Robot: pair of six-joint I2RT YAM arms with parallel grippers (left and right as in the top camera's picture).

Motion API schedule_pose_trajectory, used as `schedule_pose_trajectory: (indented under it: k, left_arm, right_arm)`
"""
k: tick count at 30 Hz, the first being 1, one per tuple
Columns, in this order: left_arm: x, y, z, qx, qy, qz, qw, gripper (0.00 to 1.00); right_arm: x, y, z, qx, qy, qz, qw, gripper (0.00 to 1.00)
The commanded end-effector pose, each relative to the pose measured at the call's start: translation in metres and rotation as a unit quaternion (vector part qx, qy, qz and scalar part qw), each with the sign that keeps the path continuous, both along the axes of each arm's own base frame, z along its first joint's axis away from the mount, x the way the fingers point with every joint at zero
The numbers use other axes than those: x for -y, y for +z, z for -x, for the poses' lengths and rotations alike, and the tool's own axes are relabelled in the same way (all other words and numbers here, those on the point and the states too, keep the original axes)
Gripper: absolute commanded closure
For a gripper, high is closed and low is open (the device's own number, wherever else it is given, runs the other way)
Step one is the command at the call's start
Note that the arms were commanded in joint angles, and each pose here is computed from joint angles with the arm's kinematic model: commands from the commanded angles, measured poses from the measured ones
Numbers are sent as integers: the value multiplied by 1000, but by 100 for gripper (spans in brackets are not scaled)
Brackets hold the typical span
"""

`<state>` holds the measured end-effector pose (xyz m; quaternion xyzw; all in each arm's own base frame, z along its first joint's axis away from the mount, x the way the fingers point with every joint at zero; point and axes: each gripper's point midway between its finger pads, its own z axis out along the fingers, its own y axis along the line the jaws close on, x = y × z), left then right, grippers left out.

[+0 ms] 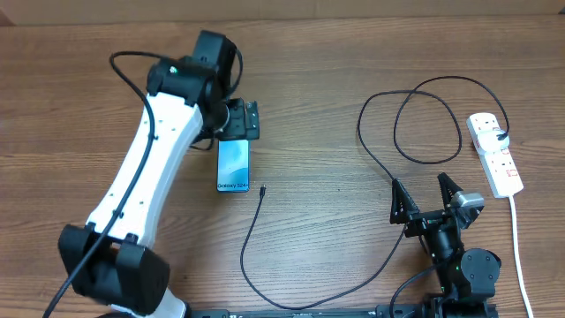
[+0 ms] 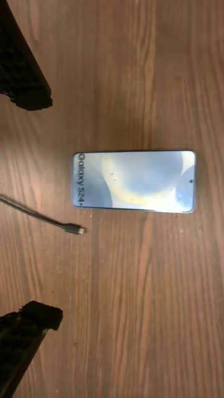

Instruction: Plug charger to phone and switch on socket

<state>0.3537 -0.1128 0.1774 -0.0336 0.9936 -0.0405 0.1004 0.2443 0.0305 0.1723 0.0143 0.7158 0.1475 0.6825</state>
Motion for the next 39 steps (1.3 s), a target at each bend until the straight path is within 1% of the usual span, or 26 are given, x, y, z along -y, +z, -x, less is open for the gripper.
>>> schedule_pose_trajectory:
  k: [1,4,9,15,18,22,31,36,39]
  left_arm:
    - [-1,-24,9,-18,17,-36,999,1]
    - [1,-48,11,-24,14,-40,999,0]
    - [0,-92,-2,13,20,-38,999,0]
    - [-19,-113,-9,39,38,-71,996,0]
    - [-20,-127,-10,48,61,-61,995,1]
    - [-19,-153,-8,35,62,-60,996,0]
    - [-19,-158,-7,22,56,-53,997,0]
    - [-8,-161,-9,15,0,-25,1000,0]
    - [-5,-161,-8,-23,-6,-4,1000,0]
  right_arm:
    - [1,-3,0,-1,-2,-1,1000,0]
    - [1,-3,0,-1,-2,-1,1000,0]
    - [1,-3,0,-1,-2,-1,1000,0]
    - [1,-3,0,-1,-2,-1,1000,0]
    - [1,-3,0,-1,-2,-1,1000,0]
    - [1,-3,0,-1,-2,-1,1000,0]
    - [1,-3,0,-1,-2,-1,1000,0]
    - [1,-3,0,-1,-2,-1,1000,0]
    - [1,-3,0,-1,-2,-1,1000,0]
